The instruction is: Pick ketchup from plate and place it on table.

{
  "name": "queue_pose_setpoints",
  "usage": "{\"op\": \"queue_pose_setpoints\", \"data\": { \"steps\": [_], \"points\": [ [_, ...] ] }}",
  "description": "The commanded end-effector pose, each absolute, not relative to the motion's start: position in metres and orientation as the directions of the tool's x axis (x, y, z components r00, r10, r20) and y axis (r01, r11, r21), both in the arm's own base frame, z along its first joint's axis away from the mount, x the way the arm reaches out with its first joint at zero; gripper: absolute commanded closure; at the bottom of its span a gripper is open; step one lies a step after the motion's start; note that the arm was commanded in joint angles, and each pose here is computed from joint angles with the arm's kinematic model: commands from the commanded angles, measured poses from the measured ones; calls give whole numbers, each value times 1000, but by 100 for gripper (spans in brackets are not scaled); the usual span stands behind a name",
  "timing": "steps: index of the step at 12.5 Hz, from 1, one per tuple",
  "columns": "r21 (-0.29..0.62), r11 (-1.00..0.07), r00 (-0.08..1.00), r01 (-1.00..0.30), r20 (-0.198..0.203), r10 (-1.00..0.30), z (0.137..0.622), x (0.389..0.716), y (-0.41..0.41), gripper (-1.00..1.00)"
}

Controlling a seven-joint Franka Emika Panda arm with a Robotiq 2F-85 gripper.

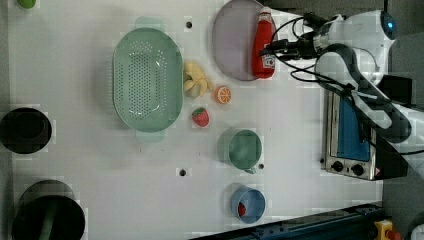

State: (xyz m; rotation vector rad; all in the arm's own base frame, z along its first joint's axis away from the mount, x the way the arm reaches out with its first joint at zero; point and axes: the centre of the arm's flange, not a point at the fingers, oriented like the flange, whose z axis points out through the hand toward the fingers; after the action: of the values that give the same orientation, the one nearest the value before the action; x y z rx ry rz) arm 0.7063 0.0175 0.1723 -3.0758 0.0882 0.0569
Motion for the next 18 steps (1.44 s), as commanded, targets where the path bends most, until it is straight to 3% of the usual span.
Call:
{"op": "queue_pose_setpoints", "data": {
  "steps": [1, 4, 6, 9, 12, 16, 18],
  "points": [
    [-61, -998, 999, 27, 42, 25, 164, 715, 28, -100],
    [-64, -997, 997, 35, 67, 31, 155, 718, 34, -100],
    [-58, -998, 998, 33, 58, 29, 152, 717, 31, -91],
    [-57, -998, 998, 32, 64, 28, 153, 718, 30, -20],
    [-62, -998, 996, 15, 84, 9, 168, 722, 32, -19],
    [-74, -997, 986, -33, 160, -44, 256, 737, 36, -19],
    [-95, -994, 991, -61, 115, -72, 311, 729, 34, -19]
  ]
}}
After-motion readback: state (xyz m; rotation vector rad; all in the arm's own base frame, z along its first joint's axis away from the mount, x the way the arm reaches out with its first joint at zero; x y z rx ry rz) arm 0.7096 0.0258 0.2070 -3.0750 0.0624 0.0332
